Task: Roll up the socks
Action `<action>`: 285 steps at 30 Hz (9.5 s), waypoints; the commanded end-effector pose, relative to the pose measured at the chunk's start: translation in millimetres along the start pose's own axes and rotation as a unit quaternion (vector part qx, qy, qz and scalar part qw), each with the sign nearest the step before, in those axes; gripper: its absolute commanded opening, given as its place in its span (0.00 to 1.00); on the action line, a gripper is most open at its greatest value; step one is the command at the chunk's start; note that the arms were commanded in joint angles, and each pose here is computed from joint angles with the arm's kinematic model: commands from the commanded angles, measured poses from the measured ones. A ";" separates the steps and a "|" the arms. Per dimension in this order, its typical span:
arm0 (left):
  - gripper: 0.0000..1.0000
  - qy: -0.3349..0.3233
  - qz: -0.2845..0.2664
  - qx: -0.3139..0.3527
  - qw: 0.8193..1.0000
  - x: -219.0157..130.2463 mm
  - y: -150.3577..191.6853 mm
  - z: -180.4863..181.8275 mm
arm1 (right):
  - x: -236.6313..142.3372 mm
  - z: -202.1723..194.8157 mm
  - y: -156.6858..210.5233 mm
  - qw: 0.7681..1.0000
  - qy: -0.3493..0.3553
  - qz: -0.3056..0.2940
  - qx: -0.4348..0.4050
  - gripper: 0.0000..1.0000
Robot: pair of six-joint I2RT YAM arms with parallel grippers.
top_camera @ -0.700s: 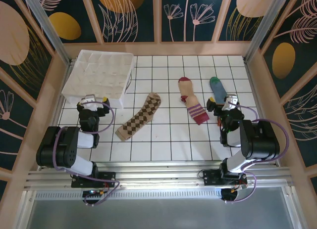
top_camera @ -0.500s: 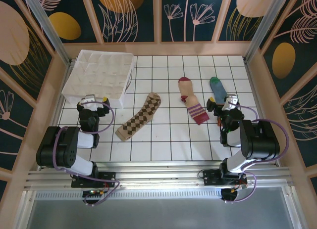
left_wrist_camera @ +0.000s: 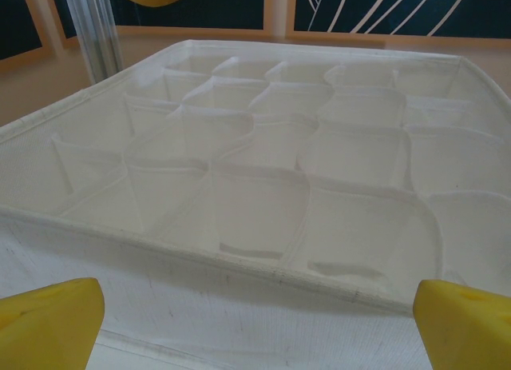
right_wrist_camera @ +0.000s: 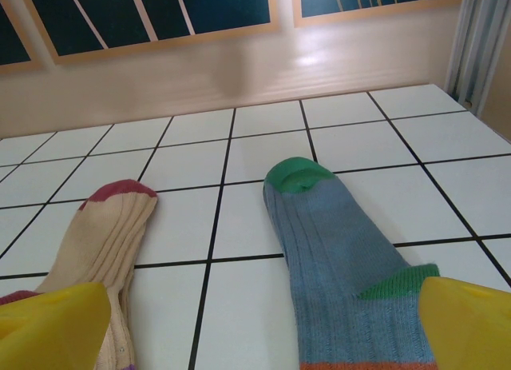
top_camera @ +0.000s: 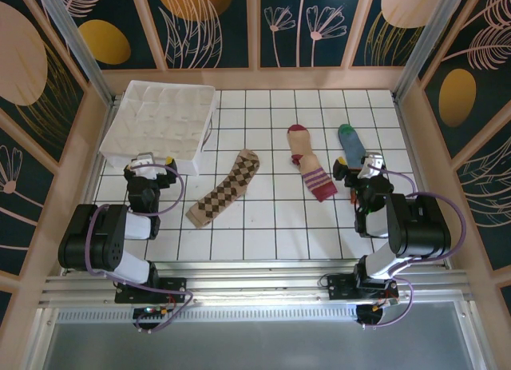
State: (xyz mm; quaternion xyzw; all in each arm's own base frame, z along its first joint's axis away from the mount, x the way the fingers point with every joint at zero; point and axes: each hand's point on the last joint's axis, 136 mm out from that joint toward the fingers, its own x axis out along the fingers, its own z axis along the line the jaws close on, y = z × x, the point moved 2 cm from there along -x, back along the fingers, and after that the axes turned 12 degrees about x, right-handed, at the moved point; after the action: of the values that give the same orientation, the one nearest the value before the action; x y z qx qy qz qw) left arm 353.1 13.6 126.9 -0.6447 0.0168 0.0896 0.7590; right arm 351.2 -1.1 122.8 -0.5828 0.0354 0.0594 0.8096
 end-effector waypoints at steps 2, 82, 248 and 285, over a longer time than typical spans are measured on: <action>0.99 -0.010 -0.020 -0.012 1.000 3.6 -10.5 4.9 | 3.3 -2.9 -8.2 1.000 0.007 -0.015 0.005 0.99; 0.41 0.181 0.408 -0.173 0.878 -83.6 80.2 -126.8 | 85.5 296.7 179.7 0.836 -0.170 0.519 -0.054 0.49; 0.00 0.679 0.200 0.132 0.694 -139.5 44.1 -316.5 | -66.5 238.9 121.6 0.711 -0.387 0.578 0.106 0.45; 0.00 0.632 0.350 -0.072 0.688 -93.8 50.0 -309.4 | -66.6 236.6 151.1 0.720 -0.398 0.559 0.104 0.53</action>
State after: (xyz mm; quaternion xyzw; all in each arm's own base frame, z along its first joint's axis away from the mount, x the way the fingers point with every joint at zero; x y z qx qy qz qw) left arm 278.6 -292.0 40.1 -0.5397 0.7059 -0.0769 0.4522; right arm 255.1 259.0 65.1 -0.2755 0.0551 0.7228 0.6313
